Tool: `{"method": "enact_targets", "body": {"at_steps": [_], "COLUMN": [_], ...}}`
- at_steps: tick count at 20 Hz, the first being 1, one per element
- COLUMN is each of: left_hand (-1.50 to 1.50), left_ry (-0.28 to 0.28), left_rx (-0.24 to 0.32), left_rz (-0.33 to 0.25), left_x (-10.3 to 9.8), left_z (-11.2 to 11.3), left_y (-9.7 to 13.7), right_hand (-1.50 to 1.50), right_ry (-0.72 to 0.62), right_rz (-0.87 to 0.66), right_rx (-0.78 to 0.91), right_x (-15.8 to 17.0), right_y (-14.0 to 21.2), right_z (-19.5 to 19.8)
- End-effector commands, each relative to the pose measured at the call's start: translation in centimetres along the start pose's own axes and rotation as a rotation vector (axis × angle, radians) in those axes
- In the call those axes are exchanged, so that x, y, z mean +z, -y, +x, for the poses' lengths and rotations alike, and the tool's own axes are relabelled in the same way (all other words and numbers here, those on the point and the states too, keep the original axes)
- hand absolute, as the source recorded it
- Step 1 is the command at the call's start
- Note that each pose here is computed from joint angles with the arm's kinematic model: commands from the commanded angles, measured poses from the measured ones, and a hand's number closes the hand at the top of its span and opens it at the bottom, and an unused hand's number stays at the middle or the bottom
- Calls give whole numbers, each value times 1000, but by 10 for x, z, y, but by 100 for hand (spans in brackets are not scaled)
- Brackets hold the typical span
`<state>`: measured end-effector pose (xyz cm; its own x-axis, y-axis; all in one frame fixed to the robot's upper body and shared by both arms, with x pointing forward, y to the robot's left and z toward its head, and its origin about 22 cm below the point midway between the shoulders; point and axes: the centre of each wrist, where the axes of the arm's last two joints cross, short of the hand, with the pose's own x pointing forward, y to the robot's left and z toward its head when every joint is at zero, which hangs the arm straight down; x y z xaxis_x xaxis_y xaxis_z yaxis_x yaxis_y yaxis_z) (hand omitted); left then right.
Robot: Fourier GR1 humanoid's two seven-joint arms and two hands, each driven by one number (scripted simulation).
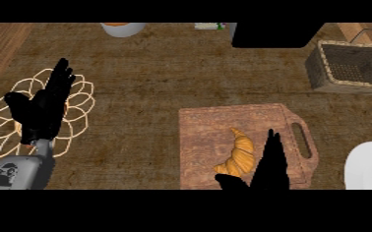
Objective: Pick the croissant from the cutting board and place it in the basket
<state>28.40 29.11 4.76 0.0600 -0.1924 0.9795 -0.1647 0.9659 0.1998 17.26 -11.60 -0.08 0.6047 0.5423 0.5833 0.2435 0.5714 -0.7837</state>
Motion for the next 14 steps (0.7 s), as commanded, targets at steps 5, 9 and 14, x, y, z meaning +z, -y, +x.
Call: {"method": "enact_targets", "body": {"at_steps": [5, 9, 14], "left_hand": [0, 0, 0], "left_ry": [-4, 4, 2], "left_rx": [3, 8, -11], "left_rz": [-5, -3, -2], "left_x": [5, -9, 9], "left_z": [0, 20, 3], "left_y": [4, 0, -3], "right_hand": [-150, -150, 150], "right_ry": [-125, -128, -67], "right_rz": [12, 45, 198], "right_rx": [-4, 24, 66], "right_x": [-13, -12, -4], "right_y": [-17, -31, -31], "right_z": [9, 7, 0]}}
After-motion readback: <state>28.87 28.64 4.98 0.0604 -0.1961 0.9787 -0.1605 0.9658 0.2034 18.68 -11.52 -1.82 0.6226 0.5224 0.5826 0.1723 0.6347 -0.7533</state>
